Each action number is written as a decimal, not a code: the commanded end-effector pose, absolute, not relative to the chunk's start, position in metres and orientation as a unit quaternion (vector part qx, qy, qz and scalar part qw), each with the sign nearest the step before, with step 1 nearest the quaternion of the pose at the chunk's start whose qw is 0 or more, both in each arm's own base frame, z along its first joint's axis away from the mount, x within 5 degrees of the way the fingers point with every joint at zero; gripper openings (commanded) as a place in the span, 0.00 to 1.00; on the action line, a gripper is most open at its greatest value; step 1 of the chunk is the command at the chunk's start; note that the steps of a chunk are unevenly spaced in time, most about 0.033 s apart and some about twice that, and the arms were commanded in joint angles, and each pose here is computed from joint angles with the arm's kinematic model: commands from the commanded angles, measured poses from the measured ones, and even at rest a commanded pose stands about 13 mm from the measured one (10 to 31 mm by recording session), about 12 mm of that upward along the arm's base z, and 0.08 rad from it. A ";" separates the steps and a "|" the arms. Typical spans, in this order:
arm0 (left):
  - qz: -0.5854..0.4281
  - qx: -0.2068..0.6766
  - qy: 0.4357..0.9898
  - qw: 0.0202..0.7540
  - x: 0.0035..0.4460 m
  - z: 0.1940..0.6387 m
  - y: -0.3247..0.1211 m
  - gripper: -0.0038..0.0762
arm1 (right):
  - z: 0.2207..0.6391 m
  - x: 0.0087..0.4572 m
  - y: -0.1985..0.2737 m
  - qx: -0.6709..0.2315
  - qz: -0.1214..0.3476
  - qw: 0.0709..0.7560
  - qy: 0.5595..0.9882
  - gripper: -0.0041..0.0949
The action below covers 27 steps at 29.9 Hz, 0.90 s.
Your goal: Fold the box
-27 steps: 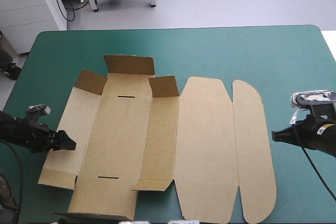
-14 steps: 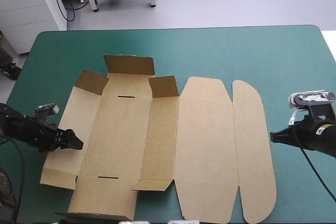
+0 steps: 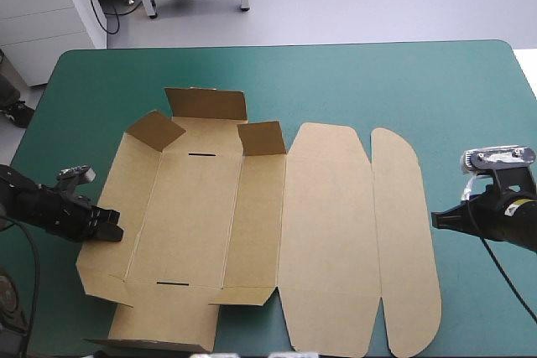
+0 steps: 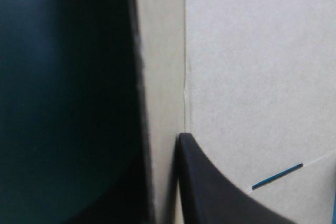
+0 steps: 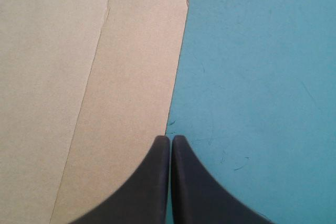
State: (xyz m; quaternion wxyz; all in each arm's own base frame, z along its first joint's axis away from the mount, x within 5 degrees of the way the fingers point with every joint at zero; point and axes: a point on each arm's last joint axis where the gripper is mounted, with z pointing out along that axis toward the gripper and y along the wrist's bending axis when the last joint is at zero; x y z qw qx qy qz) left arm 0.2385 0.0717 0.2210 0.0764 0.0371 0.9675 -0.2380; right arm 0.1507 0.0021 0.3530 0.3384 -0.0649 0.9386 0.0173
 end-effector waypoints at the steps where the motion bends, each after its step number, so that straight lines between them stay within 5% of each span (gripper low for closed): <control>1: -0.257 0.052 0.962 0.078 0.236 0.234 0.066 0.04 | 0.363 0.153 0.001 -0.063 0.013 0.370 0.927 0.04; 15: -0.232 0.075 0.966 0.085 0.239 0.237 0.069 0.04 | 0.363 0.153 0.001 -0.064 0.013 0.368 0.928 0.04; 27: -0.075 0.256 0.942 0.204 0.296 0.308 0.026 0.04 | 0.362 0.151 0.001 -0.065 0.015 0.357 0.932 0.04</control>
